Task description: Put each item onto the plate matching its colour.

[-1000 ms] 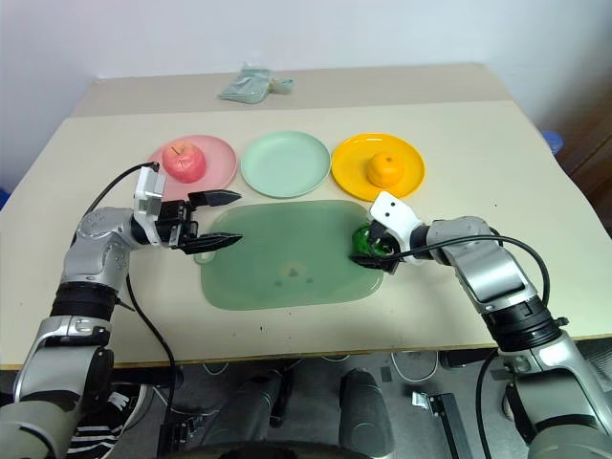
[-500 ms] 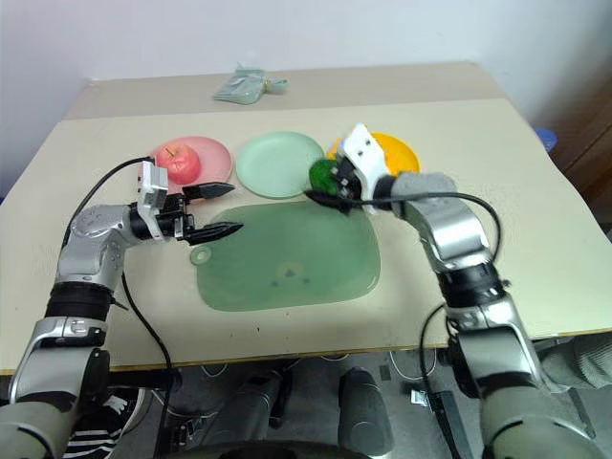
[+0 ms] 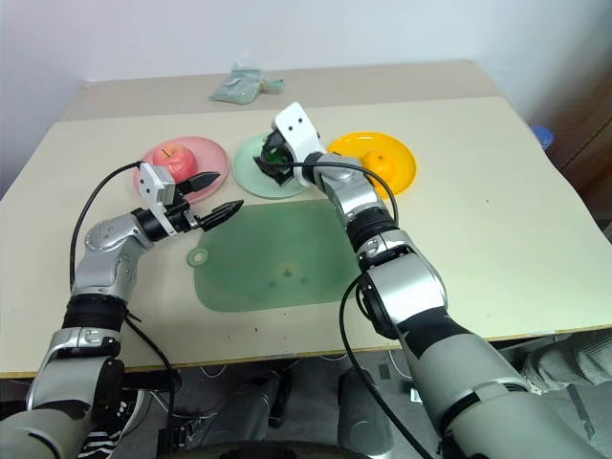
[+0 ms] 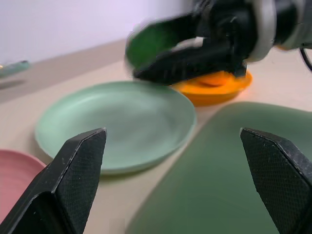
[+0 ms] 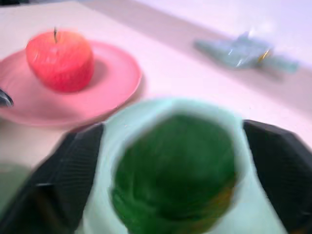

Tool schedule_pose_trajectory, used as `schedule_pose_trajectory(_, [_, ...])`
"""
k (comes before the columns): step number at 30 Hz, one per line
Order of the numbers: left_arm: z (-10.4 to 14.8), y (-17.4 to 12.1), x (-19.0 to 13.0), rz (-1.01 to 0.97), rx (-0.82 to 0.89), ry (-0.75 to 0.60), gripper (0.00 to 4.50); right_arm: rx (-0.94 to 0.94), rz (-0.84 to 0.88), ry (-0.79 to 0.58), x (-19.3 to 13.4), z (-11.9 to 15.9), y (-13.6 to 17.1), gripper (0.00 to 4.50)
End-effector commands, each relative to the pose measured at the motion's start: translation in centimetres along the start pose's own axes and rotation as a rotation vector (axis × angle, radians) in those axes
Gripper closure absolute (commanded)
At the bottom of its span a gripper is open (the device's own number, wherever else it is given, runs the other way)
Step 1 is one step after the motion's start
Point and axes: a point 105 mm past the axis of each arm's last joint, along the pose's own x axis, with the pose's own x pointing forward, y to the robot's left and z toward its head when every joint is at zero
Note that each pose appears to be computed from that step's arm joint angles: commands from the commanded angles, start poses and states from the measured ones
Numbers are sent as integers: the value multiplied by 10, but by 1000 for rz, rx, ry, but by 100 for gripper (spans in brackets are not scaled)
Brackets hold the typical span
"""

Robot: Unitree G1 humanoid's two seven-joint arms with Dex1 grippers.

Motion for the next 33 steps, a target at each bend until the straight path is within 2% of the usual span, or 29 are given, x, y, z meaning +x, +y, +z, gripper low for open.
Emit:
schedule_pose_trajectory(1, [19,3,-2,0,36,-48,0,-53,-44,-71,0,18,-7,4])
schedule_pose_trajectory(4, [20,3,-2,-10,29,-58,0,-62,-93,-133,-7,30,-21,4])
schedule_pose_trajectory(6, [23,-3,-2,-55,32,-84,0,24,-77,-230,-17,45,-31,4])
schedule_pose_trajectory(8, [25,-7,-5,-100,17,-92,0,53,8,-362,-32,61,-32,4])
schedule_pose_trajectory(10, [30,-13,-8,-153,12,-112,0,42,95,-434,-48,68,-28,4])
schedule_pose_trajectory(12, [36,-18,-14,-219,-9,-136,0,-1,223,-481,-80,66,-15,4])
schedule_pose_trajectory(15, [38,-23,-21,-288,-61,-123,0,-58,328,-453,-116,54,3,4])
schedule_pose_trajectory(19, [45,-24,-24,-341,-41,-124,0,-133,437,-313,-166,20,27,4])
schedule_pose_trajectory(24, [49,-24,-21,-401,-10,-102,0,-182,433,-210,-207,2,36,4])
schedule_pose_trajectory(28, [48,-22,-21,-433,-12,-93,0,-170,376,-158,-225,-9,32,4])
schedule_pose_trajectory(33, [45,-23,-16,-458,-17,-90,0,-161,315,-131,-229,-15,27,4])
